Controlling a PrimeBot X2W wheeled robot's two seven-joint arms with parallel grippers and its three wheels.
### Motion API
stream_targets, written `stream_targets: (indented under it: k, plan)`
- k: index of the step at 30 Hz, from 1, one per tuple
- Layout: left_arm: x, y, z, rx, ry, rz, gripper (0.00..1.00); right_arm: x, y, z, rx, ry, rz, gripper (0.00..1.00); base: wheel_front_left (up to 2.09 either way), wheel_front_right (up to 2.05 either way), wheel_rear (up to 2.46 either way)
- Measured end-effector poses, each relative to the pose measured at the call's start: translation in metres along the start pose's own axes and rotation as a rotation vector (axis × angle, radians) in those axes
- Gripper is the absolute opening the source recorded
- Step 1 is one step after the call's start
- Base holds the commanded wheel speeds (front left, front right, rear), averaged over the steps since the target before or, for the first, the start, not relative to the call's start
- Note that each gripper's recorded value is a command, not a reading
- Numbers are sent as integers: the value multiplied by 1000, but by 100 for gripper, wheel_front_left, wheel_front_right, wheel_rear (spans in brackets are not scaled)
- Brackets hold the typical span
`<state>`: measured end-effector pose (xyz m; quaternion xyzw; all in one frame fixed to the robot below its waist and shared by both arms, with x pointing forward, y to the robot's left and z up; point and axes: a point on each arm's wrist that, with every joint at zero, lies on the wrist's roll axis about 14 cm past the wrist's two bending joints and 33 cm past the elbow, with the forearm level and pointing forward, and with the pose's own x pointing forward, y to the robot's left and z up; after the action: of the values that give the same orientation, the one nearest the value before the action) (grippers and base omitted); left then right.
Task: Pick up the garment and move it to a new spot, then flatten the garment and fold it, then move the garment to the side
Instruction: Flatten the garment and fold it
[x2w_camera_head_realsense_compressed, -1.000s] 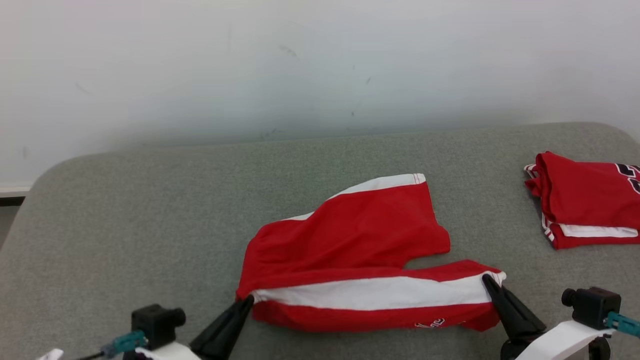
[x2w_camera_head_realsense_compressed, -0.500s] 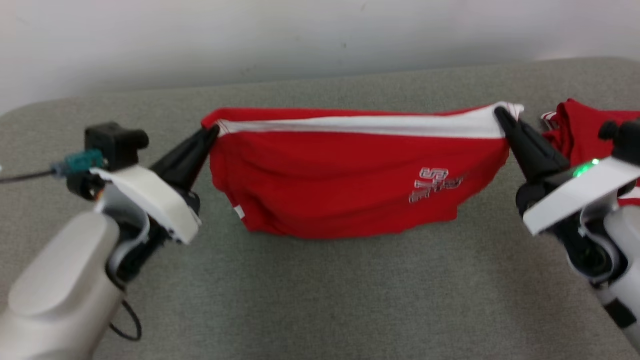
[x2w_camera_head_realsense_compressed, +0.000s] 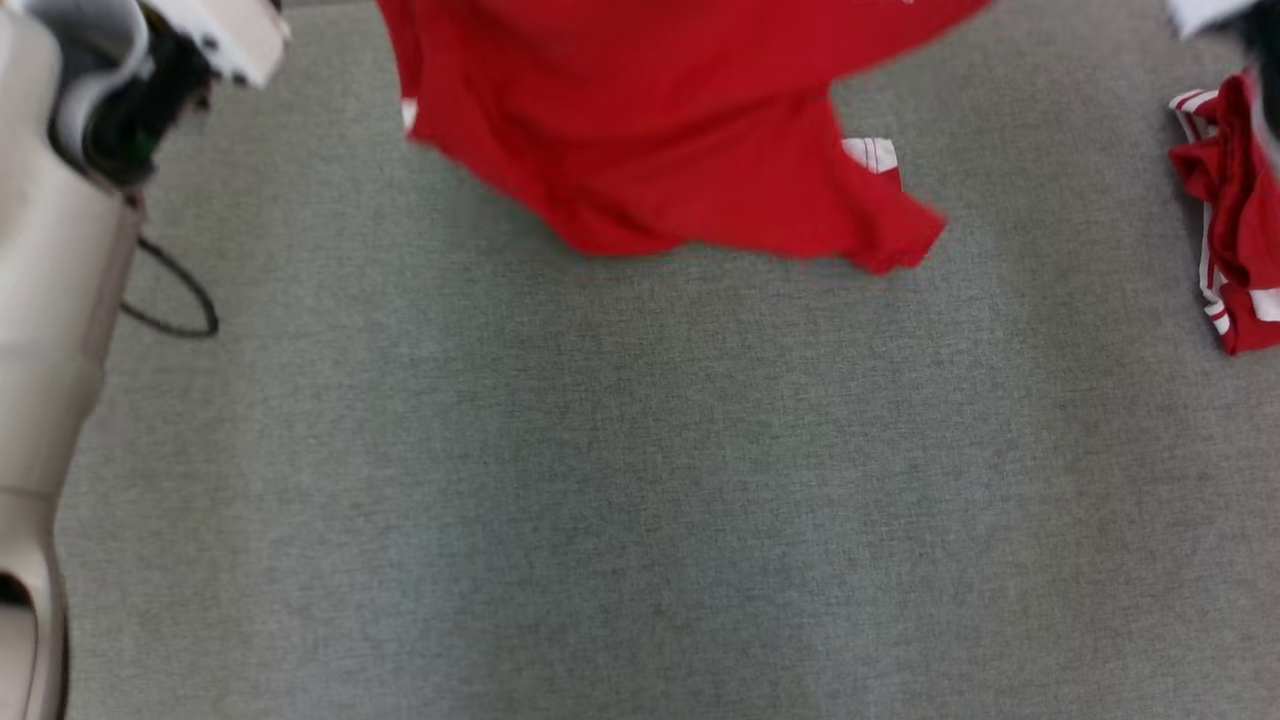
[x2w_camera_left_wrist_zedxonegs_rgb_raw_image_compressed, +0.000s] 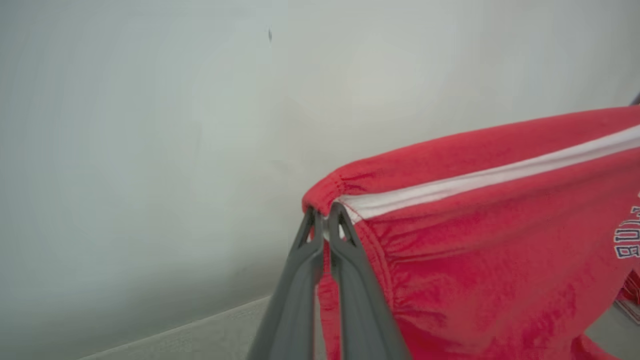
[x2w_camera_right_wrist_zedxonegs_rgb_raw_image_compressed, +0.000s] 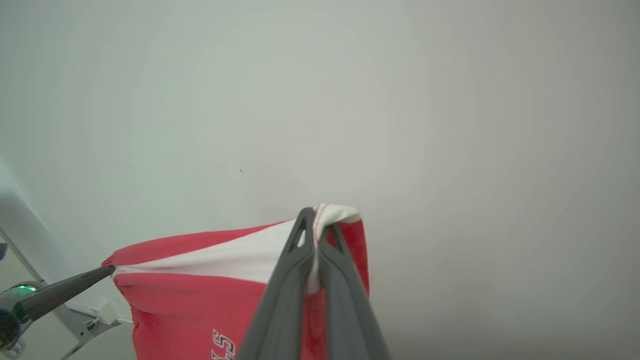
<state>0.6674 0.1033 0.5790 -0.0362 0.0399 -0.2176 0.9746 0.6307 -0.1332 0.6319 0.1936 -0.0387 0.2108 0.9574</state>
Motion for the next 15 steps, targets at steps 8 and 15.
stream_targets:
  k: [8,15]
  plan:
    - [25,-6,55,-53,-123,-6,0,30,7,66,-59,-186,17,0,0,0,0]
    - [26,-15,106,-76,-229,-29,0,33,28,108,-66,-297,51,0,0,0,0]
